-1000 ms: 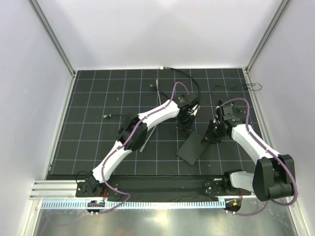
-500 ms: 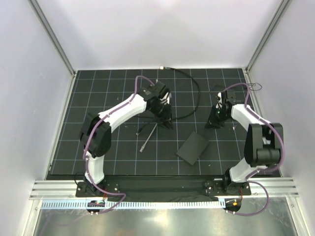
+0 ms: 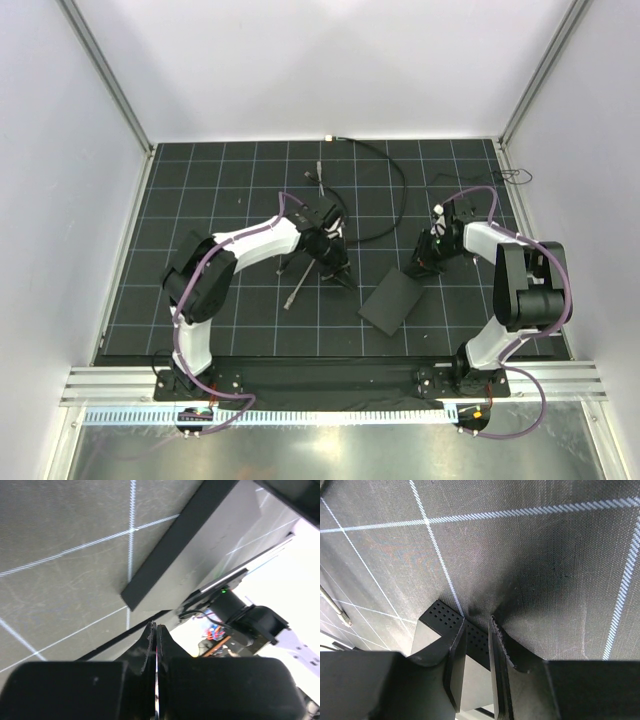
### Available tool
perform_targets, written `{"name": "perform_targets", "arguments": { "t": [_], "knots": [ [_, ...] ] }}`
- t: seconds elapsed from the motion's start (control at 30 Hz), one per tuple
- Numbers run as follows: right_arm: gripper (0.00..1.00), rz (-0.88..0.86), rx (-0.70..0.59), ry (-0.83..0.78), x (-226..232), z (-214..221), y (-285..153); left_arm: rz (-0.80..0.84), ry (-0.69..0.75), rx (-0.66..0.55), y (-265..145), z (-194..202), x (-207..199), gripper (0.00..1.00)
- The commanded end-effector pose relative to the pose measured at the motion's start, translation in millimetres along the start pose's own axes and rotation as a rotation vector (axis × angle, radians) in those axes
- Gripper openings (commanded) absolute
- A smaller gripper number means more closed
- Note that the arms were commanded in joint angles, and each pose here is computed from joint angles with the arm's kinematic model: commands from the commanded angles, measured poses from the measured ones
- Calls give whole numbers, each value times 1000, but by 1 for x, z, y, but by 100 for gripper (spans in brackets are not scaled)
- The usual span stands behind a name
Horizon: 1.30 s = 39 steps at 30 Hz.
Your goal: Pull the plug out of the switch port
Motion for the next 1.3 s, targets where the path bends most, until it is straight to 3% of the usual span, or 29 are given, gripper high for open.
{"name": "perform_targets", "arguments": {
  "t": [0.0, 0.73, 1.27],
  "knots": [
    [31, -34, -57, -25, 10, -8, -7, 59, -22, 24, 2, 4, -14, 0],
    [30, -13, -67, -40, 7, -21, 0, -106, -75, 190, 37, 63, 19, 0],
    [27, 10, -49, -15, 0, -2, -3, -178, -71, 118, 67, 29, 20, 0]
  ]
}}
Point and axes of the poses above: each gripper's point midway between its finger pads, its own y axis out along the fingers, its own x axis along the line the jaws close on, z = x × y, the point moved 1 cm from there along -y, back along the fingers, and after that the axes turned 4 degrees about y, right-handed, at the moved point
